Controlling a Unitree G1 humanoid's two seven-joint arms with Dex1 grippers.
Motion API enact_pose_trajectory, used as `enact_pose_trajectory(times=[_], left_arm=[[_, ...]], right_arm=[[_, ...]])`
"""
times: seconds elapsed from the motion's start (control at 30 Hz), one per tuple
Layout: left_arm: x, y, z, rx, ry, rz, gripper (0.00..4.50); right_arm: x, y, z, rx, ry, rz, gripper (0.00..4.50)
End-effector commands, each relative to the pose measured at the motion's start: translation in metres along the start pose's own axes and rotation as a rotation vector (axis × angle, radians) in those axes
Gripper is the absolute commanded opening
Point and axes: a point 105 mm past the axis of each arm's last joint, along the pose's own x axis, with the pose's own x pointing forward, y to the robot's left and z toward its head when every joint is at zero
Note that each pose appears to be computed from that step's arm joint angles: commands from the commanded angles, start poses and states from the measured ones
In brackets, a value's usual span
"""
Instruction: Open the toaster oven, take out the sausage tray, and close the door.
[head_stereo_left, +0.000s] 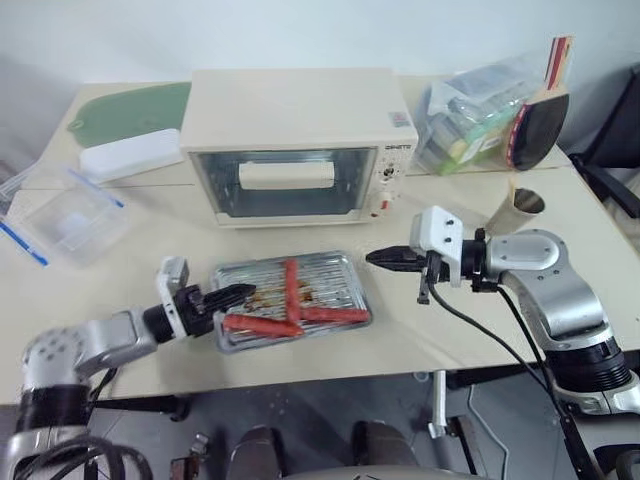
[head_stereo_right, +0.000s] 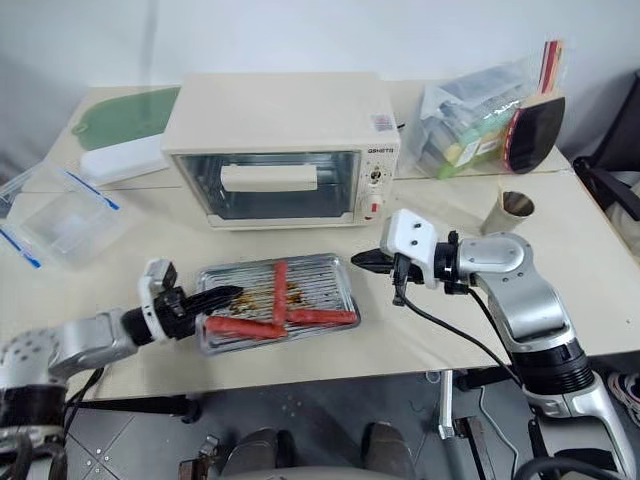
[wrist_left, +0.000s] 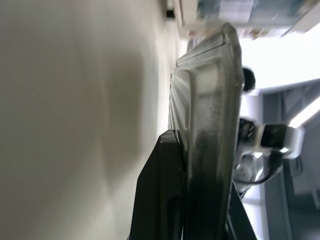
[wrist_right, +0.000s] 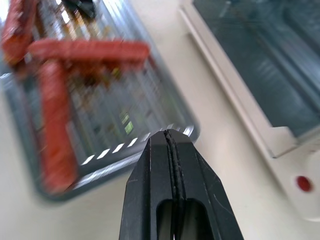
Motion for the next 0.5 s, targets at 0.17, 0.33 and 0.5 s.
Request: enact_pose_trajectory(times=[0.17,0.33,0.5], left_arm=[[0.022,0.004,0.014,0.006,0.087,-0.01,0.0],[0.036,0.009,0.016,0.018,0.128,0.005,0.45],[0.043,0.021,0.013,0.031,0.183,0.056,1.87]], right_arm=[[-0.024,-0.016,0.006,-0.048,0.02,-0.123,0.01],[-0.03,-0.015,0.005,-0.048,0.035,-0.149,0.0],[-0.033,-0.014,0.004,-0.051,0.047,-0.167,0.0]])
